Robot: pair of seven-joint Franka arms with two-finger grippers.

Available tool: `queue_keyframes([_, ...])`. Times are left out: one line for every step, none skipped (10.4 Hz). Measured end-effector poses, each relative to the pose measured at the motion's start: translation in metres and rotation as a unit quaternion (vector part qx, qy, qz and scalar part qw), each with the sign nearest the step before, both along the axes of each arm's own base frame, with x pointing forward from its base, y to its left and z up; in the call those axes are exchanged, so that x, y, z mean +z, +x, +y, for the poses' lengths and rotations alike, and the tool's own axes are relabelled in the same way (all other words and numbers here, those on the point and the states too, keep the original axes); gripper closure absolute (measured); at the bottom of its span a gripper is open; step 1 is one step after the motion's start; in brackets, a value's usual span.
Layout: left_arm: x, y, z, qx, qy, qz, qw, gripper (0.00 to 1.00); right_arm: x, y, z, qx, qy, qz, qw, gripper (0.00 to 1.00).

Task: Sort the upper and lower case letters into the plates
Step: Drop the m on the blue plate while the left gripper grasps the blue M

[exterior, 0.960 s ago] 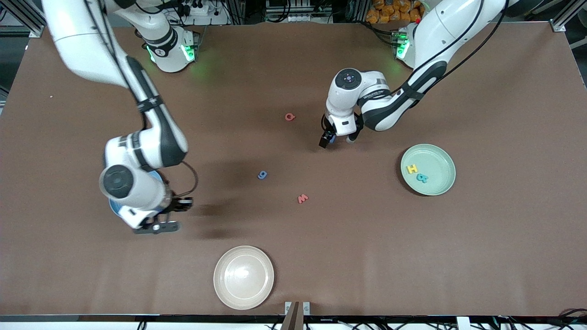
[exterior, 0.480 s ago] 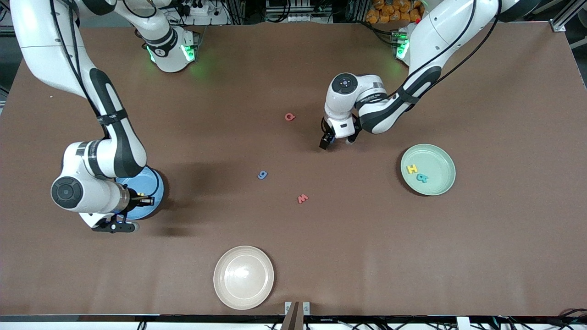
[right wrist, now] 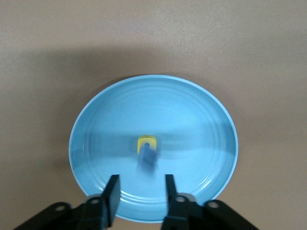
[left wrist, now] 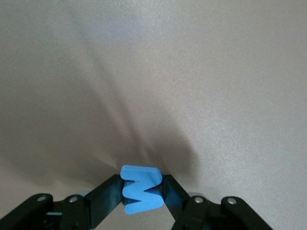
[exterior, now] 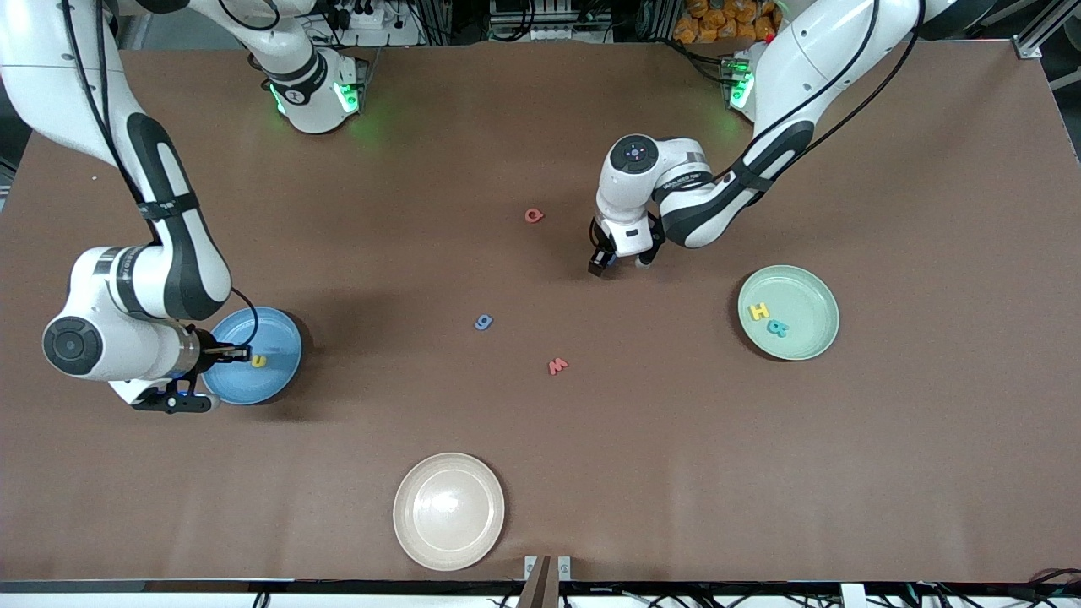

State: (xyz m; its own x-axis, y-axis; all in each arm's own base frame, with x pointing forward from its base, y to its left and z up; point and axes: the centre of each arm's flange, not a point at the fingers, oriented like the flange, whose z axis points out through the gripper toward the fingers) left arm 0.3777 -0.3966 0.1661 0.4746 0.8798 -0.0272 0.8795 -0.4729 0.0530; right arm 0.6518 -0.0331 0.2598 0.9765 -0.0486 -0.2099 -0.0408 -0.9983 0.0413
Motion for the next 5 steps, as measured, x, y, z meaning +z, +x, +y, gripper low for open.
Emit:
queue_keyframes([0.000, 0.001, 0.000, 0.000, 0.000, -0.001, 1.000, 0.59, 0.001, 0.000, 0.004, 0.003, 0.001, 0.000, 1.000, 0.35])
queue_keyframes([0.001, 0.001, 0.000, 0.000, 0.000, -0.001, 1.000, 0.59, 0.001, 0.000, 0.012, 0.008, 0.003, 0.000, 1.000, 0.22])
queue_keyframes([0.001, 0.002, 0.000, 0.001, 0.000, -0.001, 1.000, 0.59, 0.001, 0.000, 0.023, 0.012, 0.003, -0.001, 1.000, 0.11])
queue_keyframes([0.001, 0.004, 0.001, 0.004, 0.000, -0.002, 1.000, 0.59, 0.001, 0.001, 0.038, 0.011, 0.002, -0.002, 1.000, 0.00])
queue_keyframes([0.002, 0.009, 0.003, 0.008, 0.001, -0.004, 1.000, 0.59, 0.001, 0.000, 0.055, 0.005, -0.002, -0.004, 1.000, 0.00])
